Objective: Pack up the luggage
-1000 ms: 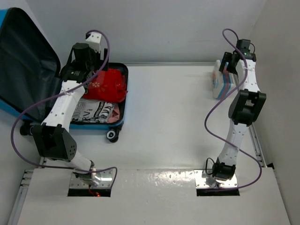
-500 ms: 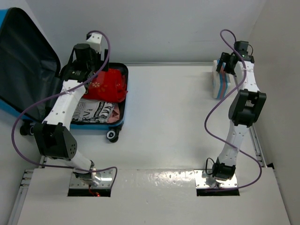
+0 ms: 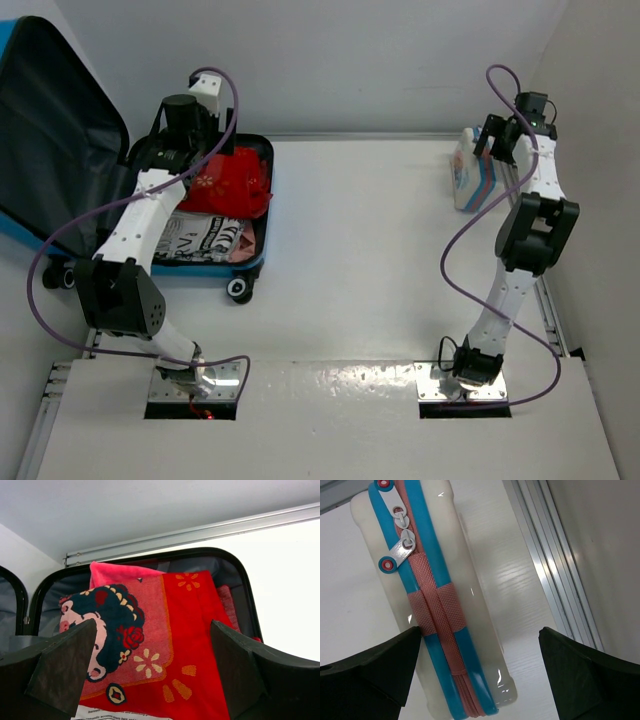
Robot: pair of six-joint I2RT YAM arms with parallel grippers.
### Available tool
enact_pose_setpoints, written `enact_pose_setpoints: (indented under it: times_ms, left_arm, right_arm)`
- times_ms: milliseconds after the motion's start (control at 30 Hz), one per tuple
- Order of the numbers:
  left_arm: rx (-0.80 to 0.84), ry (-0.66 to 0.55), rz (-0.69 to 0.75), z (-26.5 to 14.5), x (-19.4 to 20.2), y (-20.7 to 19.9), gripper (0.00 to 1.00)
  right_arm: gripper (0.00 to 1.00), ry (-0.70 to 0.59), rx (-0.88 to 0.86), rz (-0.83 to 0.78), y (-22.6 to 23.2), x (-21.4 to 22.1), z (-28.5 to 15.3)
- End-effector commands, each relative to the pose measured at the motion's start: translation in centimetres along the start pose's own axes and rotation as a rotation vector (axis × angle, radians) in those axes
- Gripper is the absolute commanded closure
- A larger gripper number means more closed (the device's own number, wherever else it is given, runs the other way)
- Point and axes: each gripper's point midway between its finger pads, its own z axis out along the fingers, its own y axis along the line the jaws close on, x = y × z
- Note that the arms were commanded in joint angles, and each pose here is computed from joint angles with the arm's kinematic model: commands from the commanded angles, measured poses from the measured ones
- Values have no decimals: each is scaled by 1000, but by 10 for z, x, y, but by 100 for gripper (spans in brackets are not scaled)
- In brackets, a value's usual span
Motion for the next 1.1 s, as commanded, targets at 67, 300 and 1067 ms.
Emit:
enact_pose_setpoints:
  times_ms: [67,300,1067]
  left_arm:
    - [15,-52,-7,-3,-21,-6,1]
    - [32,-65,-11,-4,-26,-16,1]
    - [51,-59,2,-5,-25,-22,1]
  right_arm:
    - [0,-33,-79,-24,3,-8,-23]
    - [1,-93,-224,-69,20,-19,-41]
    - [0,30,-294,-283,45,10,8]
